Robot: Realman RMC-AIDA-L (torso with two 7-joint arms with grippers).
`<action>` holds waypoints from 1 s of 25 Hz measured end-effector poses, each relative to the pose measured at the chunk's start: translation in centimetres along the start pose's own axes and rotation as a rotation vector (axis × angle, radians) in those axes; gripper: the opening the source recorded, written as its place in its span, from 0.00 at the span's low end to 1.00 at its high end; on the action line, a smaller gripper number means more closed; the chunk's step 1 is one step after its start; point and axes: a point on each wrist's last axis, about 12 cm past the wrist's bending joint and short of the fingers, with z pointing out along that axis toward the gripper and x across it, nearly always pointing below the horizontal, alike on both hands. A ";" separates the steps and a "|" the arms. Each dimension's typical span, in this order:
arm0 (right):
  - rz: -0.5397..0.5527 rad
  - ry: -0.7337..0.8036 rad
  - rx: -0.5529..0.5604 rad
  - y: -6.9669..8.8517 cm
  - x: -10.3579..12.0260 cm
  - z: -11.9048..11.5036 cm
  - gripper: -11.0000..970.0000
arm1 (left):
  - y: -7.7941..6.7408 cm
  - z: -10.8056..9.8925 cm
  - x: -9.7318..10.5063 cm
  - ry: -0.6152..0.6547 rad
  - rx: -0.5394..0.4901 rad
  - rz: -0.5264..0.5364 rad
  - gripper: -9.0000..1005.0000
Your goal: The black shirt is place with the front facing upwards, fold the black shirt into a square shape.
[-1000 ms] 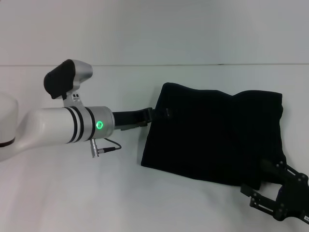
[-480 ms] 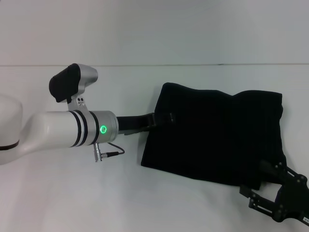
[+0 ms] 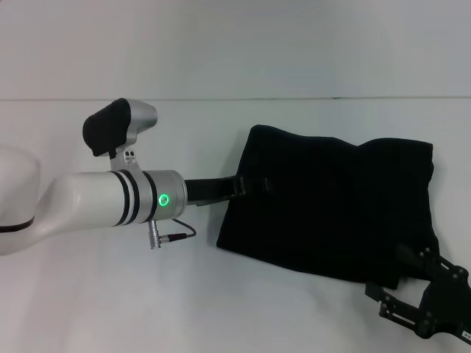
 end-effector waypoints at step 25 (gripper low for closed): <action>-0.004 -0.047 0.045 -1.2 -1.1 1.2 0.90 | 1.5 -1.2 -0.4 -0.093 0.005 -0.158 0.11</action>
